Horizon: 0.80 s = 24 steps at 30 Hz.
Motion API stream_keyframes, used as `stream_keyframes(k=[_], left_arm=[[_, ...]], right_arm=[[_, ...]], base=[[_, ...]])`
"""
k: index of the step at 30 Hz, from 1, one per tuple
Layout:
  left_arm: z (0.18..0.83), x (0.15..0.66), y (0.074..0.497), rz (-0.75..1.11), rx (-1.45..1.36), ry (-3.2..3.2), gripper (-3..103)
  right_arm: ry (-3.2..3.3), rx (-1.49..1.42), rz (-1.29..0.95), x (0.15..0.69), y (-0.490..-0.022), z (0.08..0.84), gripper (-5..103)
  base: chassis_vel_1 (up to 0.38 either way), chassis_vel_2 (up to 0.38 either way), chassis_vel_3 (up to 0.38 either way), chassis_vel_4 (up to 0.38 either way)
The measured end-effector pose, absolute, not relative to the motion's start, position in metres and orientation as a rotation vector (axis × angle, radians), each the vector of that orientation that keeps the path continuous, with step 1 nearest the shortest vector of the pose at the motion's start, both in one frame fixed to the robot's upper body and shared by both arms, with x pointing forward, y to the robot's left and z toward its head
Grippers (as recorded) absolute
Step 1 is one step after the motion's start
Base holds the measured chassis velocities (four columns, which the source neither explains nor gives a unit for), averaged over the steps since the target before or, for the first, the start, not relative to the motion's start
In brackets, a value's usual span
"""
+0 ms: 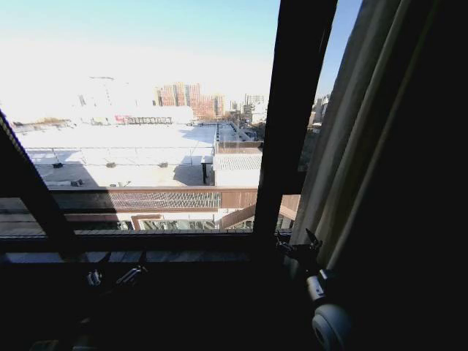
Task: Open the curtains by pulling them apart, changing their state from closed to fully open.
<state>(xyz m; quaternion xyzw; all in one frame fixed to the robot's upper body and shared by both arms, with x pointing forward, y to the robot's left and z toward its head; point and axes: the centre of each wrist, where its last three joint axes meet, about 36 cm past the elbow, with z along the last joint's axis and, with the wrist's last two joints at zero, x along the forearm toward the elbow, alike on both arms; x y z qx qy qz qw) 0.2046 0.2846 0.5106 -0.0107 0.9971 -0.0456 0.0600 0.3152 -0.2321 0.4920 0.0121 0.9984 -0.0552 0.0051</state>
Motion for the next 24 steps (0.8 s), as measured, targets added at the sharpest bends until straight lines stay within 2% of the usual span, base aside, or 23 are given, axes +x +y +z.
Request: stream_keyframes(k=[24], left_arm=[[0.5079,0.1995,0.2834,-0.139,-0.052,3.033,100]], right_arm=[[3.126,0.014,-0.196,0.3136,-0.2322,0.4901,100]], base=[[0.365,0.355,-0.354,-0.362]])
